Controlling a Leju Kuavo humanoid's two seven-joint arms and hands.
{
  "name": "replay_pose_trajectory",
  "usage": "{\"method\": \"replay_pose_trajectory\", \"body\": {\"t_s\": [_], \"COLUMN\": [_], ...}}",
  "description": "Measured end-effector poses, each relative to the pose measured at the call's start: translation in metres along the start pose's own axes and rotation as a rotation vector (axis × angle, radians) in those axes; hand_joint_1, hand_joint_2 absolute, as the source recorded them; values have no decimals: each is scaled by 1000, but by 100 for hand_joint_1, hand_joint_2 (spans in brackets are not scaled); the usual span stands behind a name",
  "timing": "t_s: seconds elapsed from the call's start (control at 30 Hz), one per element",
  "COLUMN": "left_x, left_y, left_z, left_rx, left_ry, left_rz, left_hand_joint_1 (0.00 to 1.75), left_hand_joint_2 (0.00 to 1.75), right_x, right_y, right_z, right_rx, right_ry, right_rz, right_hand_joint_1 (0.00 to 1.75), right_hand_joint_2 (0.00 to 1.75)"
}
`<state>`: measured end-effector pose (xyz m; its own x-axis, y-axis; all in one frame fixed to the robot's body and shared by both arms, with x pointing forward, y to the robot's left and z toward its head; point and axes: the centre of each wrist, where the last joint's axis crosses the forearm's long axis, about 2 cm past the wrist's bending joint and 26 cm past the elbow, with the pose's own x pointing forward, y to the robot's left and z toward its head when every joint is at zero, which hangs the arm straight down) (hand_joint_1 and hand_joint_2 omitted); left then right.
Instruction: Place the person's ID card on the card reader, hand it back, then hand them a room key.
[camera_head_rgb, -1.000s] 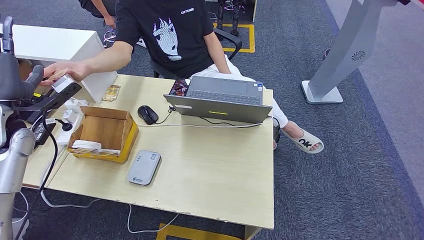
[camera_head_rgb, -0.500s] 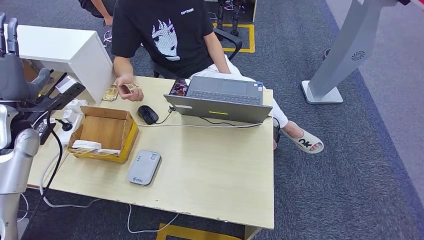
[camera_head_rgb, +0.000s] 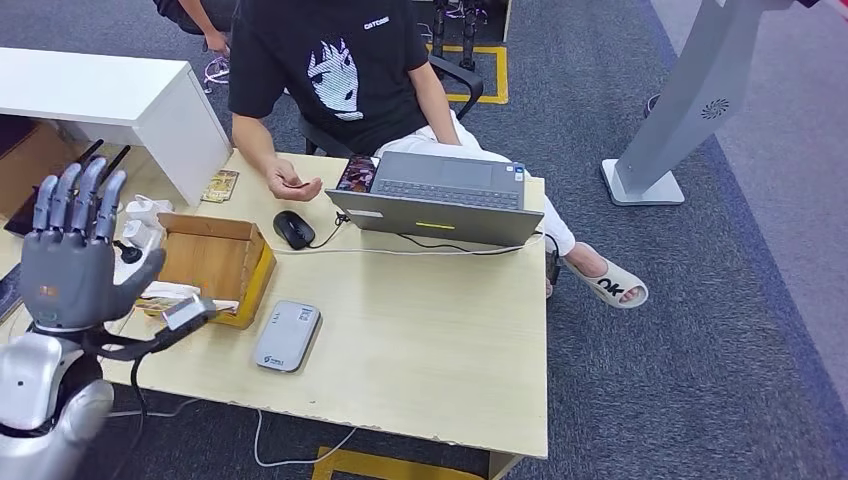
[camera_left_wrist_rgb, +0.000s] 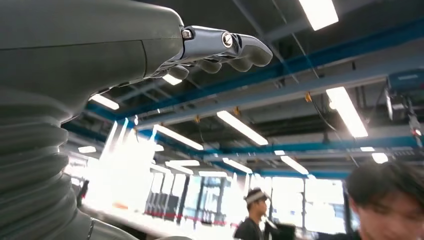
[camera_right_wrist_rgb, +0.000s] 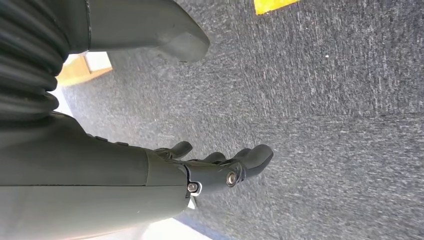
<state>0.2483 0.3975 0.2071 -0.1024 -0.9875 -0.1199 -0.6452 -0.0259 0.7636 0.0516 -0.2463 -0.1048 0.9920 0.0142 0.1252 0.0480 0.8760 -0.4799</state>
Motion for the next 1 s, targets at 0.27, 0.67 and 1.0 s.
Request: {"method": "replay_pose_trajectory", "body": {"t_s": [0.27,0.67,1.0], "left_x": [51,61,40], "left_y": [34,65,48], "left_z": [96,127,107], "left_rx": [-169,-482,-523], "left_ry": [-51,19,6], "left_rz": [12,15,13], "left_hand_joint_1": [0,0,0], "left_hand_joint_2": [175,175,175], "right_x": [-9,-12,-12], "right_y": [2,7,9], "right_z": [2,5,6], "right_rx": [-2,2,8], "right_ry": [3,59,55], "right_rz": [-38,-80,-71], "right_hand_joint_1": [0,0,0], "right_hand_joint_2": [175,175,175]}}
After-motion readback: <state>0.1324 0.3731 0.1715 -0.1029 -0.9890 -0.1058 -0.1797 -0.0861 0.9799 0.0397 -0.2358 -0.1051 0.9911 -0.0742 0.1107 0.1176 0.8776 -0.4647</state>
